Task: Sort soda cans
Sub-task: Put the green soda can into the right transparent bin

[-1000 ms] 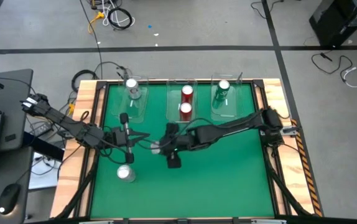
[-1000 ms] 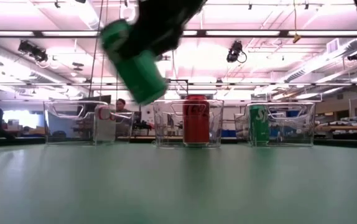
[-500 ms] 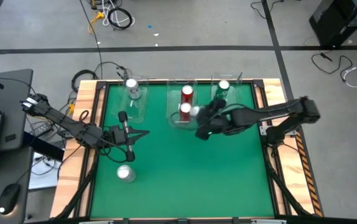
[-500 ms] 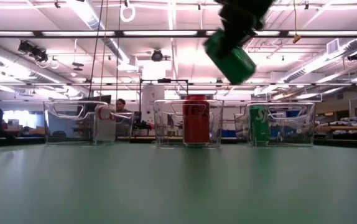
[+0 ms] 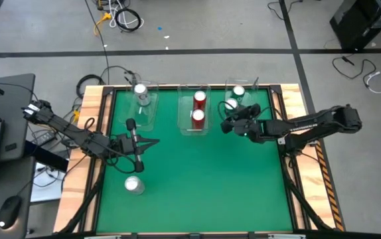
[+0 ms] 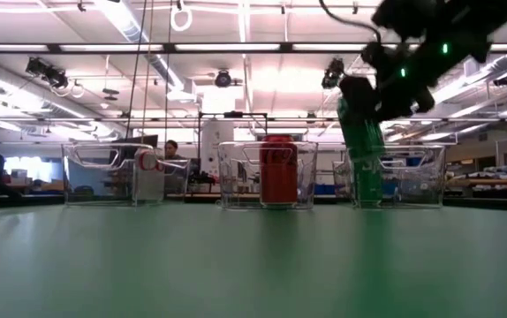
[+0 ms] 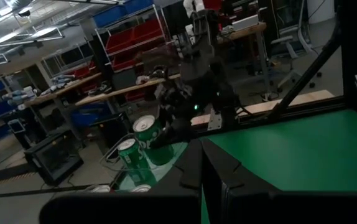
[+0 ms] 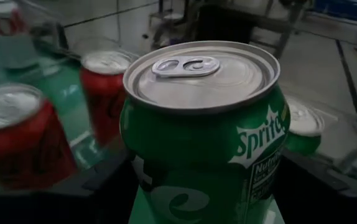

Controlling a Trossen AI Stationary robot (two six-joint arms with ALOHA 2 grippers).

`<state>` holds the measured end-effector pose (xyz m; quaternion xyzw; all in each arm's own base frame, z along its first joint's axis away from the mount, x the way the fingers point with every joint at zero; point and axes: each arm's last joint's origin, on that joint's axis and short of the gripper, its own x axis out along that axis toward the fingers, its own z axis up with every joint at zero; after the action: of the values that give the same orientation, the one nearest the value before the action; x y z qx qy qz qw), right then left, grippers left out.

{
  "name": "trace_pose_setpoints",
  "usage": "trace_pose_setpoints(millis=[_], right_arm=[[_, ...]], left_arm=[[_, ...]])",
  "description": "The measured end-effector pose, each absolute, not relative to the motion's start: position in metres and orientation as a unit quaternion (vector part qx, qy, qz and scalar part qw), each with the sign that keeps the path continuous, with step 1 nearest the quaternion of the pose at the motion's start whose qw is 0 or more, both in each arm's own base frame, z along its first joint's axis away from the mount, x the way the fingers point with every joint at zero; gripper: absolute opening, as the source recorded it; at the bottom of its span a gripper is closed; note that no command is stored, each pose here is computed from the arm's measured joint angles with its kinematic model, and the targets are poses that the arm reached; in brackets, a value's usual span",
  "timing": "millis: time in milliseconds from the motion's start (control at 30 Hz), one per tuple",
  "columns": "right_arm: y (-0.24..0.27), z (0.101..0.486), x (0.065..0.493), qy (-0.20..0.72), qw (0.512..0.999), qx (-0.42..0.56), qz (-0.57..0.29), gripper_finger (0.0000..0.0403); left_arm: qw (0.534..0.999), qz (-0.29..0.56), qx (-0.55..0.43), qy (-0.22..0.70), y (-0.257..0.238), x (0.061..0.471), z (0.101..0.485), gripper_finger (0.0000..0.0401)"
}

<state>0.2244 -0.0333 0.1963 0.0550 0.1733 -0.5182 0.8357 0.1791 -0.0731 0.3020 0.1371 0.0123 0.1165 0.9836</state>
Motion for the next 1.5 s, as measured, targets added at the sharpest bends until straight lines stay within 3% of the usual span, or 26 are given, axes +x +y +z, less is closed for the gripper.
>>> trace_pose_setpoints(millis=[300, 533, 733, 1100, 1500], right_arm=[[-0.051, 0.158, 0.199, 0.107, 0.812, 0.087, -0.567, 0.0307], [-0.062, 0.148, 0.190, 0.100, 0.817, 0.123, -0.554, 0.0308], [-0.069, 0.147, 0.187, 0.098, 0.806, 0.130, -0.569, 0.0353], [-0.079, 0.147, 0.184, 0.110, 0.800, 0.127, -0.576, 0.0308], [-0.079, 0.147, 0.185, 0.113, 0.808, 0.131, -0.563, 0.0391]], left_arm=[[0.984, 0.117, 0.137, 0.013, -0.073, 0.179, 0.302, 0.0003], [0.984, 0.117, 0.136, 0.013, -0.073, 0.179, 0.302, 0.0003], [0.984, 0.117, 0.135, 0.013, -0.073, 0.179, 0.302, 0.0003], [0.984, 0.116, 0.135, 0.014, -0.073, 0.179, 0.301, 0.0003], [0.984, 0.116, 0.134, 0.015, -0.073, 0.179, 0.301, 0.0003]])
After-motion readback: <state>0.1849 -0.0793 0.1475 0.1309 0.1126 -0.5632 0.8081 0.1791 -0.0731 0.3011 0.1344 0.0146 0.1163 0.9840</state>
